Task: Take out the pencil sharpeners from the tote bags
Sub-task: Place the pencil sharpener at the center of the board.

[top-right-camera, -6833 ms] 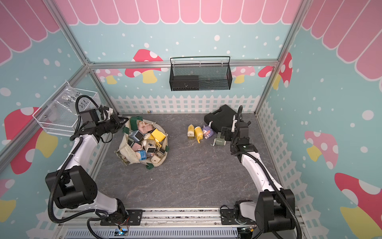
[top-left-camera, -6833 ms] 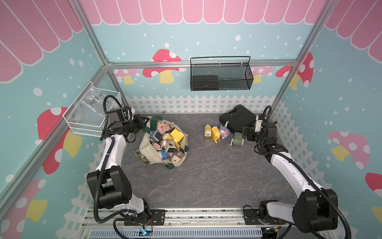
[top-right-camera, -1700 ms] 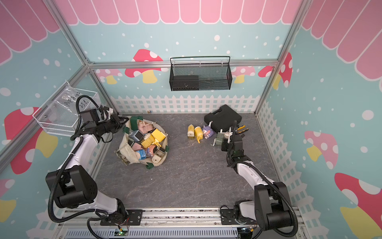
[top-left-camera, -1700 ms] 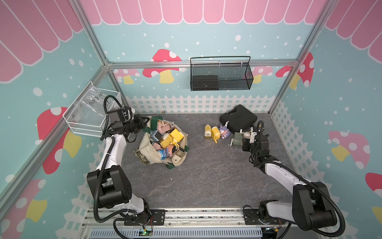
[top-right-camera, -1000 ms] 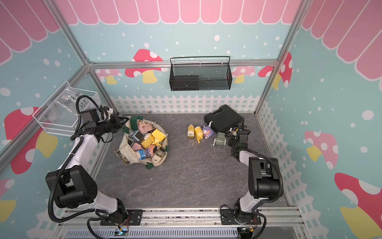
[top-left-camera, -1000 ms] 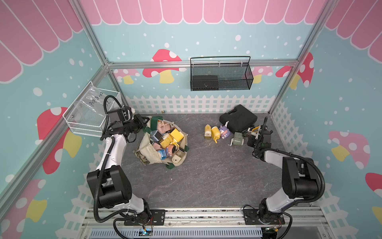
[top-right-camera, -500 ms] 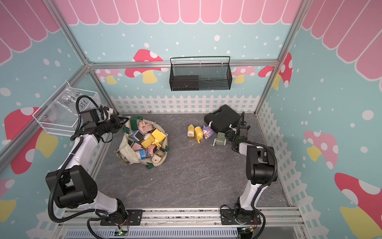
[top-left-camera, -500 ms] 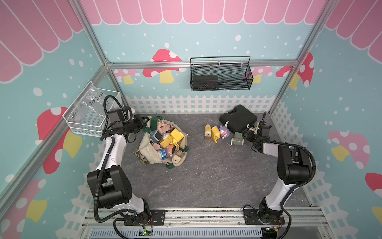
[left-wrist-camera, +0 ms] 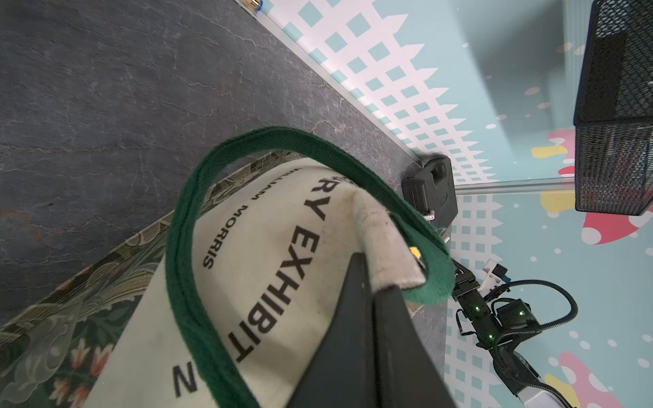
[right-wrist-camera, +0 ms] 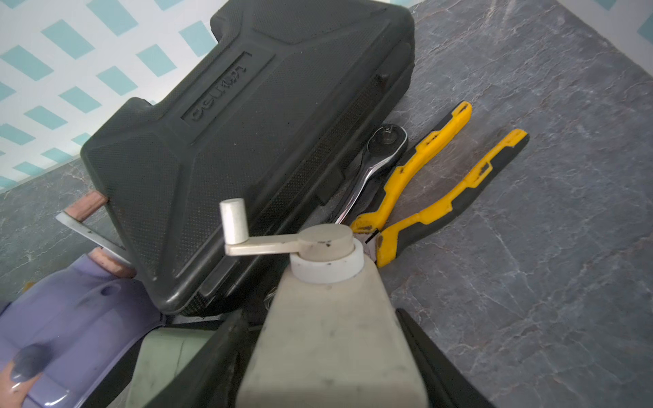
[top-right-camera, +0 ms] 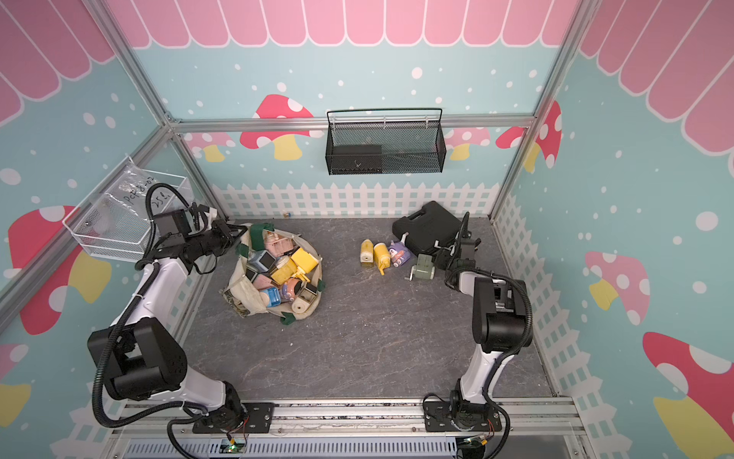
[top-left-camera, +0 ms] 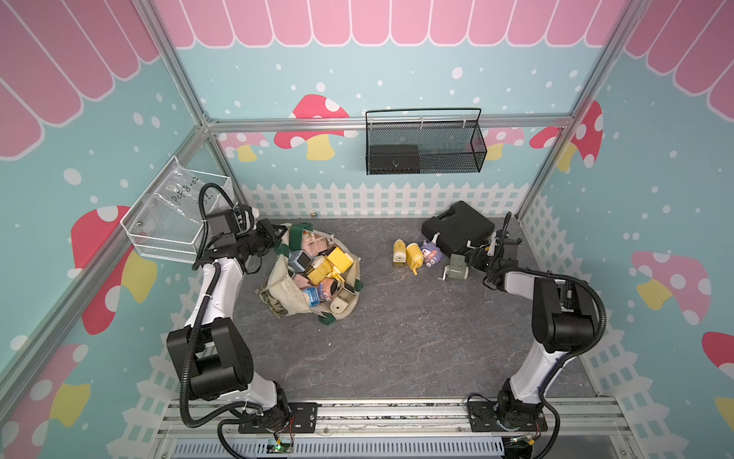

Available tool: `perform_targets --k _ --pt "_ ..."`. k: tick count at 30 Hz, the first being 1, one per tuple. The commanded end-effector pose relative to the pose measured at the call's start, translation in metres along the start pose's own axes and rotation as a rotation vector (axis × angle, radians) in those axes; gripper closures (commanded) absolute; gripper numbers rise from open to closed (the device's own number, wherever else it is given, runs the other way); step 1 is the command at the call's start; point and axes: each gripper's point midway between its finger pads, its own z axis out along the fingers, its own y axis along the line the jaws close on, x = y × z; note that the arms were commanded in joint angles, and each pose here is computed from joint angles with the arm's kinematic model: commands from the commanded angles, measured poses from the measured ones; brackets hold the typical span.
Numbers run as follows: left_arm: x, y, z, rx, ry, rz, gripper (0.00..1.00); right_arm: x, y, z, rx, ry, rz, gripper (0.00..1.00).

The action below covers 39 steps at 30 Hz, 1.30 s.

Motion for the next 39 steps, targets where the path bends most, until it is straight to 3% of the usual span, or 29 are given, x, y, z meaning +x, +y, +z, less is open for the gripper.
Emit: perform_targets --k 1,13,25,31,39 --pt "-0.008 -0.005 -0.006 0.028 -0.024 0.014 1.0 -0.003 -0.001 -0.002 -0.007 -0.004 -0.001 0.33" --pt "-0.008 -0.006 -0.007 0.028 -0.025 0.012 1.0 -0.012 0.009 -0.034 -0.038 -0.044 0.006 0.26" --pt "-0.008 -0.005 -0.006 0.028 -0.025 0.01 1.0 -0.019 0.026 -0.082 -0.126 -0.101 0.022 0.27" --pt "-0.008 -0.006 -0.007 0.029 -0.025 0.011 1.0 -0.025 0.072 -0.119 -0.284 -0.139 -0.003 0.28" --pt "-0.008 -0.006 -0.006 0.027 -0.025 0.011 1.0 -0.014 0.189 -0.171 -0.551 -0.15 -0.235 0.31"
